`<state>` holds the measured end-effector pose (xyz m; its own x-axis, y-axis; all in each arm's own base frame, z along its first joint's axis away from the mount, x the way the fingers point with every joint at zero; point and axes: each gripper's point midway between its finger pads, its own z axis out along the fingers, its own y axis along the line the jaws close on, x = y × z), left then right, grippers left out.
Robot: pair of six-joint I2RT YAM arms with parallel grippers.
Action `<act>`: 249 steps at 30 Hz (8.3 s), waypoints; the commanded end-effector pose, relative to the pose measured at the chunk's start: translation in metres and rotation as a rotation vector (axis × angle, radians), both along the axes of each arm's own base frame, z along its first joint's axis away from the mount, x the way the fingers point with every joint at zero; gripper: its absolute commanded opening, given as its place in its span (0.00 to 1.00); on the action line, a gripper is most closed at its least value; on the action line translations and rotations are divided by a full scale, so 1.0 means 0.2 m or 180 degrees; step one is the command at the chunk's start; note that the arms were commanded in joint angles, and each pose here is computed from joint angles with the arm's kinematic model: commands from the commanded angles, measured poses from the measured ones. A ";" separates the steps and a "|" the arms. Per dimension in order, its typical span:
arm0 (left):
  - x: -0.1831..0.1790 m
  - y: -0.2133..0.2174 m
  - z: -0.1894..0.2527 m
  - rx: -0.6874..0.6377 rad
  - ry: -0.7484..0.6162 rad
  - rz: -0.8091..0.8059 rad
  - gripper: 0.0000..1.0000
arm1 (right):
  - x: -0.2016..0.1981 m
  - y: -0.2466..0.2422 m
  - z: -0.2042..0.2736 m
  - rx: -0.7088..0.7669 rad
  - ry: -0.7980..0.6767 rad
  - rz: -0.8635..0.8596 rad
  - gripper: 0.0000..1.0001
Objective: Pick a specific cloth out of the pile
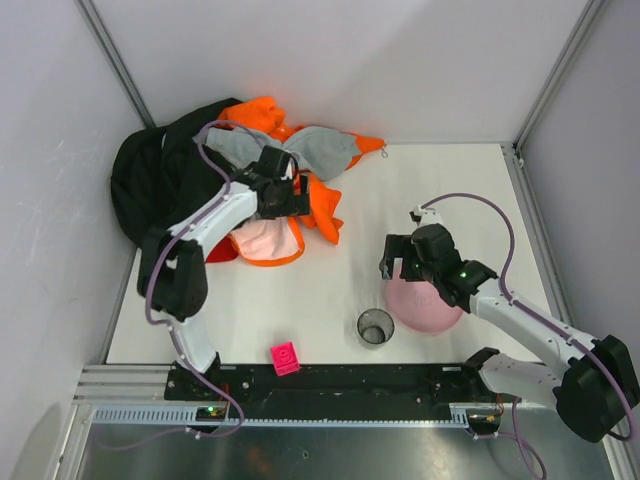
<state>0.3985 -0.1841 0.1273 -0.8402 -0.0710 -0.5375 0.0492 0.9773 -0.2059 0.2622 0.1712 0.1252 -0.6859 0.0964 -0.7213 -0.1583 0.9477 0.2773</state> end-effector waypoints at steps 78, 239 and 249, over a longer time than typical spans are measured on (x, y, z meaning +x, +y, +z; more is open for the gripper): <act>0.20 0.95 -0.56 0.0310 0.0636 0.2083 0.22 | -0.04 0.06 0.00 0.0077 0.0031 0.0097 0.99; 1.01 0.28 -0.55 -0.0164 0.0072 0.0582 0.01 | -0.04 0.09 -0.27 0.0004 0.0451 0.0159 0.99; 0.94 0.23 -0.37 -0.0422 0.0113 0.0462 0.31 | -0.06 0.08 -0.17 0.0122 0.0332 0.0140 0.99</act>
